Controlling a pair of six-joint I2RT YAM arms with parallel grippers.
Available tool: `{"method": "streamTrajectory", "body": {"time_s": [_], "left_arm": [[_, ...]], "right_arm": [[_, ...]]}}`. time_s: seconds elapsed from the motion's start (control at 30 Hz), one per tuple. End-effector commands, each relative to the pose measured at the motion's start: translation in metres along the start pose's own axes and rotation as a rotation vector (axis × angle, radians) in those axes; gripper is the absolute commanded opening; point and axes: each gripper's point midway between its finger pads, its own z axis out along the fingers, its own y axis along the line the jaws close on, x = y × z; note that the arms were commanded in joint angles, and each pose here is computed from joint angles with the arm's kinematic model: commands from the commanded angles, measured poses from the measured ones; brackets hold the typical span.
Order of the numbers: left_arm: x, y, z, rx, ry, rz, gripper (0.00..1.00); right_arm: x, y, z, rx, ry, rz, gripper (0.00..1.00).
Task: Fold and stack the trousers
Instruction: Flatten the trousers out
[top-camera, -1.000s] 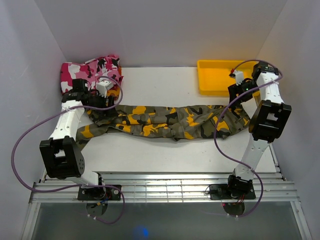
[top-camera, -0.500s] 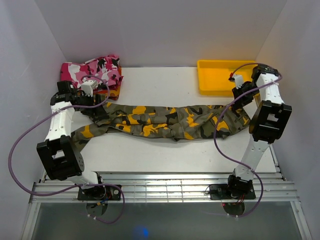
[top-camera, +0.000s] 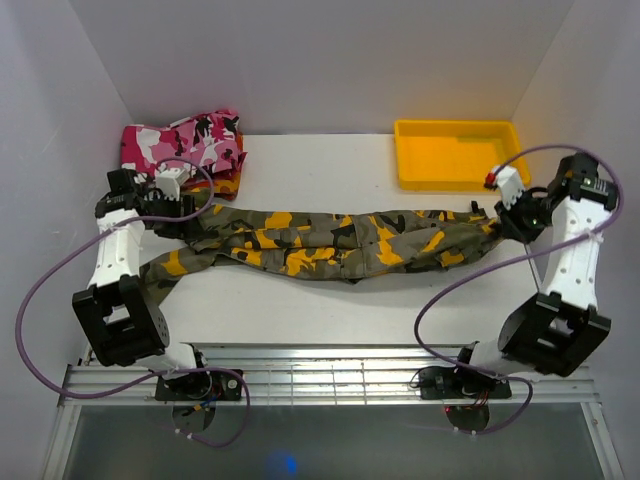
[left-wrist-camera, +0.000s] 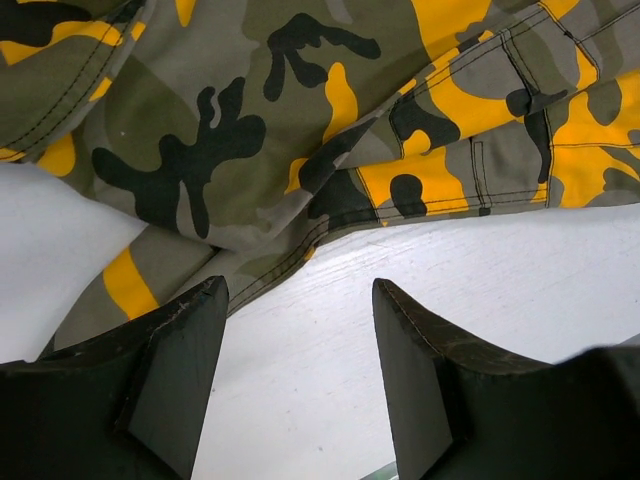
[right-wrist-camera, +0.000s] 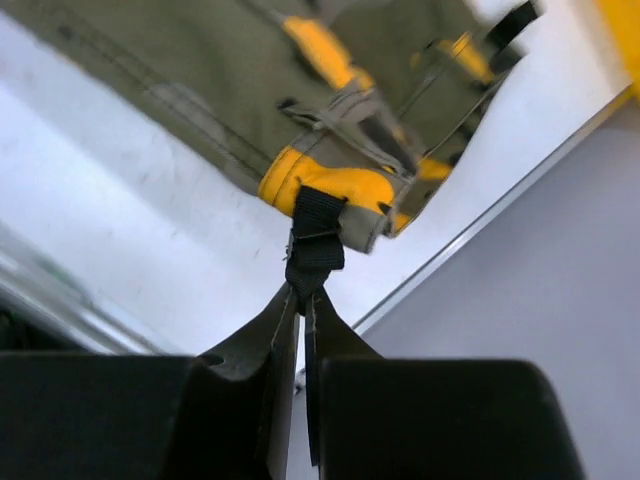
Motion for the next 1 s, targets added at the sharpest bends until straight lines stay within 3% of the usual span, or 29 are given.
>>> {"method": "streamTrajectory", "body": {"time_s": [0.0, 0.17, 0.27, 0.3, 0.4, 0.43, 0.47, 0.57, 0.67, 0.97], "left_arm": [[-0.004, -0.005, -0.027, -0.042, -0.048, 0.054, 0.70], [0.017, -0.008, -0.037, -0.076, 0.011, 0.054, 0.70], [0.036, -0.005, -0.038, -0.095, 0.071, 0.029, 0.72], [0.041, -0.005, -0.037, -0.096, 0.092, 0.022, 0.73], [0.055, -0.001, -0.036, -0.099, 0.146, -0.010, 0.74], [0.057, -0.001, -0.035, -0.099, 0.158, -0.013, 0.74], [0.060, 0.002, -0.035, -0.107, 0.173, -0.009, 0.74], [0.080, 0.007, -0.026, -0.093, 0.242, -0.025, 0.75], [0.094, 0.021, -0.018, -0.113, 0.285, -0.049, 0.76], [0.127, 0.048, 0.005, -0.117, 0.397, -0.049, 0.73]], "right_arm": [[0.057, 0.037, -0.014, -0.017, 0.095, -0.308, 0.08], [0.130, 0.065, -0.016, 0.061, 0.279, -0.529, 0.08], [0.141, 0.067, -0.004, 0.061, 0.286, -0.516, 0.44], [0.138, 0.064, -0.005, 0.072, 0.265, -0.488, 0.70], [0.106, 0.038, -0.021, 0.103, 0.153, -0.356, 0.92], [0.079, 0.017, -0.042, 0.159, 0.101, -0.350, 0.92], [0.079, 0.017, -0.037, 0.076, 0.074, -0.220, 0.93], [0.062, -0.014, -0.040, 0.092, 0.037, -0.108, 0.91], [0.061, 0.007, -0.002, -0.033, 0.085, -0.106, 0.82], [0.051, 0.011, 0.093, -0.092, 0.092, 0.236, 0.74]]}}
